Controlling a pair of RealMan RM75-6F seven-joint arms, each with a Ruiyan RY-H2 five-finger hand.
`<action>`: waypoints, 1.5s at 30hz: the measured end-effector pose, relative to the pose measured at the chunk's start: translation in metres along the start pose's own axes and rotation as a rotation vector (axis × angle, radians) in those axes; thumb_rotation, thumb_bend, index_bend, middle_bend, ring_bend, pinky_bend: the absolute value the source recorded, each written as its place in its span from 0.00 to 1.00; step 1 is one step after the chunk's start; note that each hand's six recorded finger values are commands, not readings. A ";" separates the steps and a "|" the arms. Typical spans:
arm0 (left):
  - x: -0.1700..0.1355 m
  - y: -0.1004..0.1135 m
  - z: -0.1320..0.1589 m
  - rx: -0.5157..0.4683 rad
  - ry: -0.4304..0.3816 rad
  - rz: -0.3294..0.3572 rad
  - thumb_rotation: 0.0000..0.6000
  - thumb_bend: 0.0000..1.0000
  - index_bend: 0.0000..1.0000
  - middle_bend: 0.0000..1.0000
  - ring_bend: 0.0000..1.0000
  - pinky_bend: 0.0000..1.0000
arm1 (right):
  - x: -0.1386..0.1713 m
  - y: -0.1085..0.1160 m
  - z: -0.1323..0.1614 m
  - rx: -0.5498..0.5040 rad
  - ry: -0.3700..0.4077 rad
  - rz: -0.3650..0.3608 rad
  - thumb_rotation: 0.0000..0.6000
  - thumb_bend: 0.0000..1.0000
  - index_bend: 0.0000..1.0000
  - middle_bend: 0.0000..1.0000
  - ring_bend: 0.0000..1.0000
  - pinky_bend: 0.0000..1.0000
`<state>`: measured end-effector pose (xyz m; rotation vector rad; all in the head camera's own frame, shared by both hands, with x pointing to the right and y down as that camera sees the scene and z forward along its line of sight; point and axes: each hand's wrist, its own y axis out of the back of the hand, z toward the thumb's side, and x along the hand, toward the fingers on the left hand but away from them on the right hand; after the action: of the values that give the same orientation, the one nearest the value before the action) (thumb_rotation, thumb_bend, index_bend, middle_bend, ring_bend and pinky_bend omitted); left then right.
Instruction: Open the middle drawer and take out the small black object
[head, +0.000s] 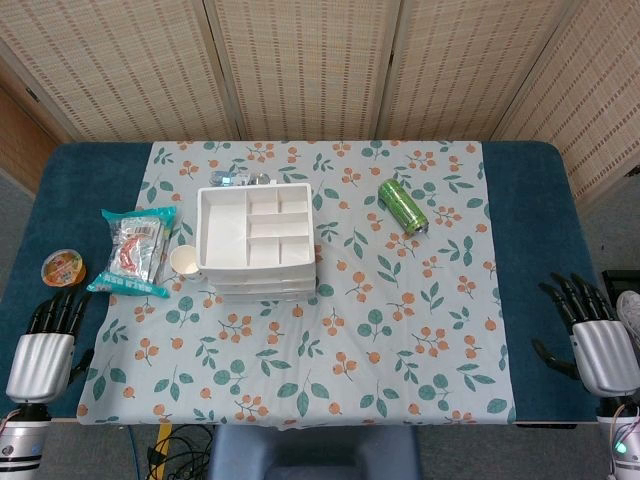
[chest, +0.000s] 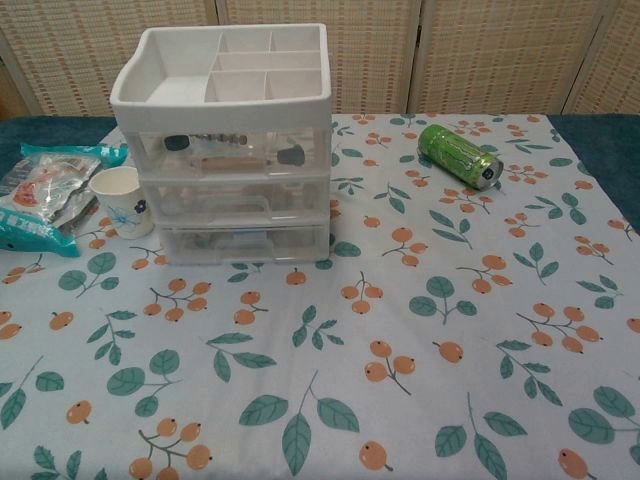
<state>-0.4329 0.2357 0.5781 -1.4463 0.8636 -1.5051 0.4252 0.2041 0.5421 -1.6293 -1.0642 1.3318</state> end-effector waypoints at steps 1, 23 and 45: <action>0.000 0.001 0.001 -0.012 -0.004 0.005 1.00 0.28 0.00 0.00 0.01 0.13 | 0.000 0.000 0.000 0.001 0.000 -0.002 1.00 0.29 0.12 0.08 0.04 0.07; 0.022 -0.016 0.081 -0.801 -0.287 -0.137 1.00 0.28 0.30 0.82 0.86 1.00 | -0.005 0.013 -0.007 0.029 -0.024 -0.045 1.00 0.29 0.12 0.08 0.04 0.07; 0.043 -0.084 0.200 -0.977 -0.446 -0.542 1.00 0.36 0.00 0.87 0.93 1.00 | -0.012 0.017 -0.006 0.045 -0.040 -0.058 1.00 0.29 0.12 0.08 0.04 0.07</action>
<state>-0.2420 0.2448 0.6902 -2.7815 1.0161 -1.0189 0.4322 0.1869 0.5318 -1.5338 -1.0887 1.3457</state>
